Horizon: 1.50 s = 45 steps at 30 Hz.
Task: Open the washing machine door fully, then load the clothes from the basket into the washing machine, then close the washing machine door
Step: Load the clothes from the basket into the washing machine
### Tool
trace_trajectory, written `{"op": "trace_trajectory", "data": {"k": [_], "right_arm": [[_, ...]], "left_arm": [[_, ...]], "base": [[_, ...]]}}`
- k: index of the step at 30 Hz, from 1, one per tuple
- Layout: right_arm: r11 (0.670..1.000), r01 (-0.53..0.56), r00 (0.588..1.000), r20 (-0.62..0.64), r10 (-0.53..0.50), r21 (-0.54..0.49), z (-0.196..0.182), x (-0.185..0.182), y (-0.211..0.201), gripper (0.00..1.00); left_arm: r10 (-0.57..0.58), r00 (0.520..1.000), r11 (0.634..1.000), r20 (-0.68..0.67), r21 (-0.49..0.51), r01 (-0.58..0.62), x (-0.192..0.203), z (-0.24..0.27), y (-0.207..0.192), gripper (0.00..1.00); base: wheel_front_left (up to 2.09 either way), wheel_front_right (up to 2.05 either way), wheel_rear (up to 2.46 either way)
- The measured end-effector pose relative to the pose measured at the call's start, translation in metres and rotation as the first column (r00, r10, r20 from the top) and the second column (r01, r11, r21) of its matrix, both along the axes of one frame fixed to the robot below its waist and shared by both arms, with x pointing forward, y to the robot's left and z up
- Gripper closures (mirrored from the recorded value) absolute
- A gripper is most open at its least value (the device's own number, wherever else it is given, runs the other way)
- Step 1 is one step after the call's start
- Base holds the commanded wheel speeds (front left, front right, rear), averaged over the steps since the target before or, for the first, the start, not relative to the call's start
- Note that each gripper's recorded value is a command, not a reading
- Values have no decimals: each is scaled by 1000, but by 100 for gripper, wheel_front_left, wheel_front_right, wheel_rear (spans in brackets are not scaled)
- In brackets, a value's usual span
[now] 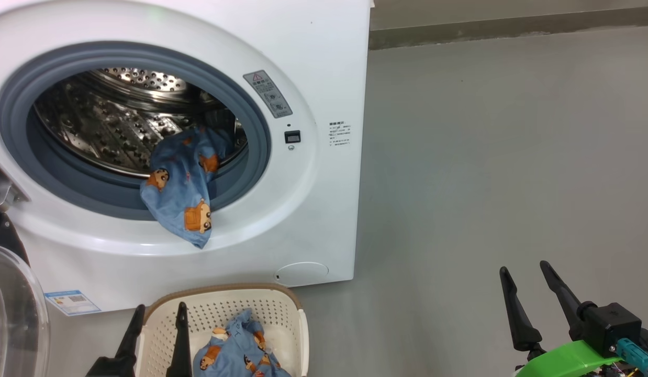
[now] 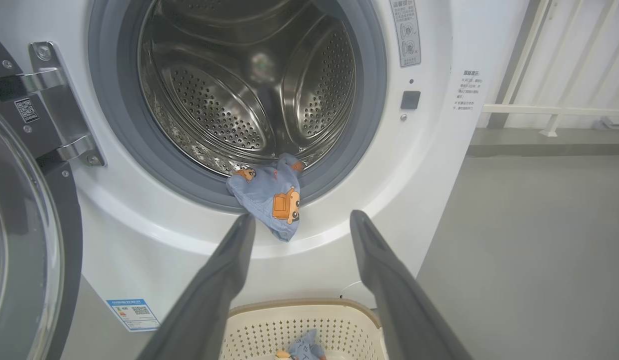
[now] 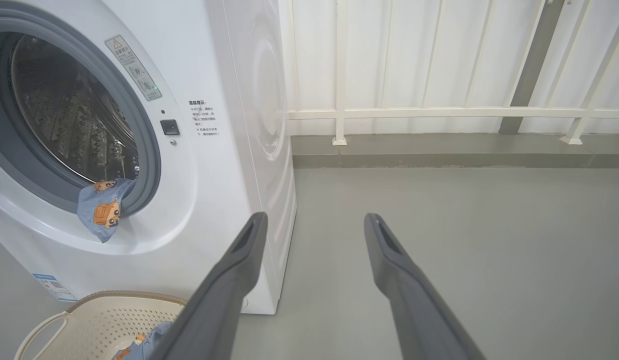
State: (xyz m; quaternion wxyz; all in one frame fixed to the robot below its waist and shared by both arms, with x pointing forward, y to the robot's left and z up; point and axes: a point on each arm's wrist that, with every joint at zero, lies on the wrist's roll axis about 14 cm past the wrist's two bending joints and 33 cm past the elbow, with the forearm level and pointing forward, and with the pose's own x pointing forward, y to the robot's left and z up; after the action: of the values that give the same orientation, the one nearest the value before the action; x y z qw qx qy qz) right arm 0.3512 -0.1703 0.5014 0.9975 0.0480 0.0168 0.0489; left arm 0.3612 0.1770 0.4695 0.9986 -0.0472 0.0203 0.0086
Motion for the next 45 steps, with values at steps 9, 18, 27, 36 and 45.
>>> {"op": "trace_trajectory", "data": {"k": [9,18,27,36,45], "right_arm": [[1000,2,1000,-16,-2,1,-4,-2,0,0],[1000,4,999,-34,-4,1,-9,0,-1,0],[1000,6,998,-61,-6,-1,-18,14,-2,0],[1000,6,998,-68,-5,11,-28,38,-2,0],[999,38,992,-117,-35,21,-60,58,-12,0]], "left_arm": [[0,1000,1000,-6,-1,0,0,-2,0,0],[-1,999,1000,-37,0,1,2,-12,0,0],[-38,989,999,-145,2,39,37,-43,-11,0],[-50,952,999,-303,-20,47,99,-74,-12,0],[-33,871,998,-490,-60,4,162,-118,-3,0]], "base": [[0,0,0],[0,0,0],[0,0,0],[0,0,0],[0,0,0]]}}
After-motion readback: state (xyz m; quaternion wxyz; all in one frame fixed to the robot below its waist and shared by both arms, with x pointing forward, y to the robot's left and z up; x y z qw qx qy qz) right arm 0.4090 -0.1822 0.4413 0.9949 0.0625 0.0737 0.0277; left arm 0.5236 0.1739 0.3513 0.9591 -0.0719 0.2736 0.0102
